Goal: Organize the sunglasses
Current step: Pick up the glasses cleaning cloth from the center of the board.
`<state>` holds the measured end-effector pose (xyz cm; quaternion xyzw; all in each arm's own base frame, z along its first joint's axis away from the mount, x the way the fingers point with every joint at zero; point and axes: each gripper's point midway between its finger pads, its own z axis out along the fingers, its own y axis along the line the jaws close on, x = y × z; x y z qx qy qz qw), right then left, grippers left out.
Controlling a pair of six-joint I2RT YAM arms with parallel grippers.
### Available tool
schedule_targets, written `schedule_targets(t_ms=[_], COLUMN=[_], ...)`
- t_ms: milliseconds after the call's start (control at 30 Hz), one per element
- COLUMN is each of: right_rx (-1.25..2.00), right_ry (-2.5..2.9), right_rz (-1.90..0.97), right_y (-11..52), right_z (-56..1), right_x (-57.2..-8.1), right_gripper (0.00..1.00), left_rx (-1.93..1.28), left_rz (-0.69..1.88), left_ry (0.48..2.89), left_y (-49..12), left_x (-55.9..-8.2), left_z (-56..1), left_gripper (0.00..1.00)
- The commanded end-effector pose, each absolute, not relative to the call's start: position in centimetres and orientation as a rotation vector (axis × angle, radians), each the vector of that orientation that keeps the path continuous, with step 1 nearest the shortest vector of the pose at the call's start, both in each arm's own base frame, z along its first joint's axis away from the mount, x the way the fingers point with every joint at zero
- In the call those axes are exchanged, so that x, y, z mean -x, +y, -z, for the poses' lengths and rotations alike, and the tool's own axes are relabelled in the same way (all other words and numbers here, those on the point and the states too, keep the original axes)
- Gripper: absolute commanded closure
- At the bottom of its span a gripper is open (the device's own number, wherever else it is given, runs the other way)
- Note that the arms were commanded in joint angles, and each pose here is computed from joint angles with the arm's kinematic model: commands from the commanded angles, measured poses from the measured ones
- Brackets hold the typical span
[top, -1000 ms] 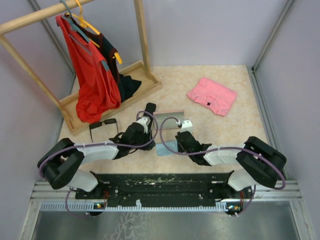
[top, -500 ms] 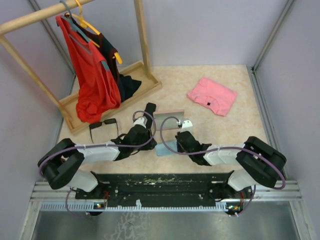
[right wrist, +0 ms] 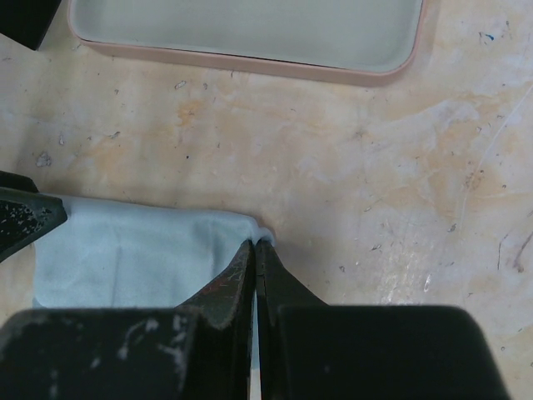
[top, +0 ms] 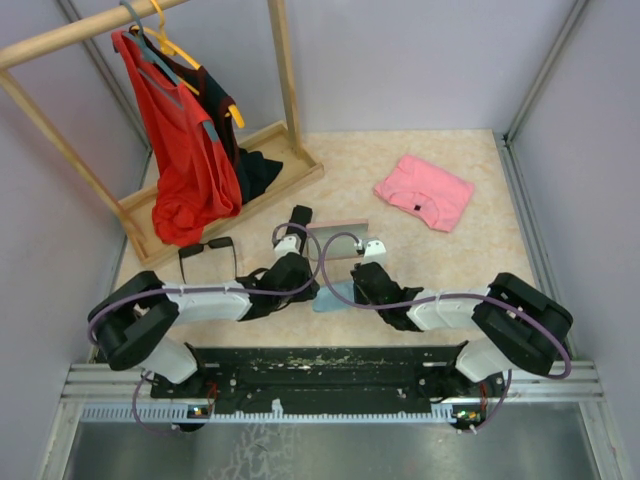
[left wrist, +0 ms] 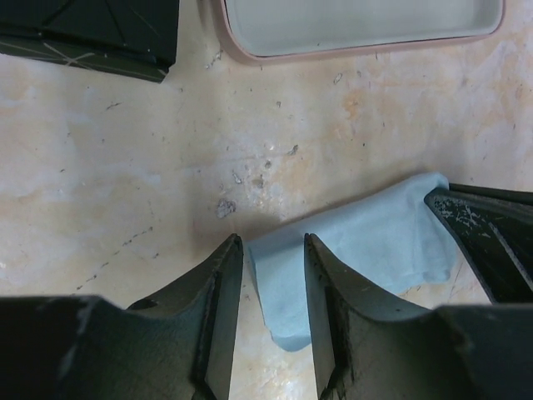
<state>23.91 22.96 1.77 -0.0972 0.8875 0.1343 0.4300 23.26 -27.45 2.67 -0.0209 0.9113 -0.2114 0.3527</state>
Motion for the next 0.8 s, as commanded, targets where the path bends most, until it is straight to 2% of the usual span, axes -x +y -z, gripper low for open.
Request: schedule_targets(t_ms=[0,300,600,767], right_rx=[0.305,0.297,0.298,0.296], right_ry=[2.323,2.319,2.317,2.318], right_rz=[-0.278,-0.281,-0.289,-0.287], right_y=[21.2,21.0,21.1,21.0], right_z=[0.7,0.5,0.4,0.5], right_x=[-21.4,-21.3,-21.2,-21.3], right_gripper=[1.0,1.0,1.0,1.0], left_rx=[0.057,0.059,0.066,0.053], left_rz=[0.418,0.394,0.344,0.334], left_ry=[2.438,2.466,2.48,2.491], left_y=[-25.9,-25.8,-25.5,-25.7], left_x=[-22.5,-21.5,-20.6,-20.6], left_z=[0.1,0.4,0.8,1.2], left_gripper=[0.59,0.62,0.57,0.62])
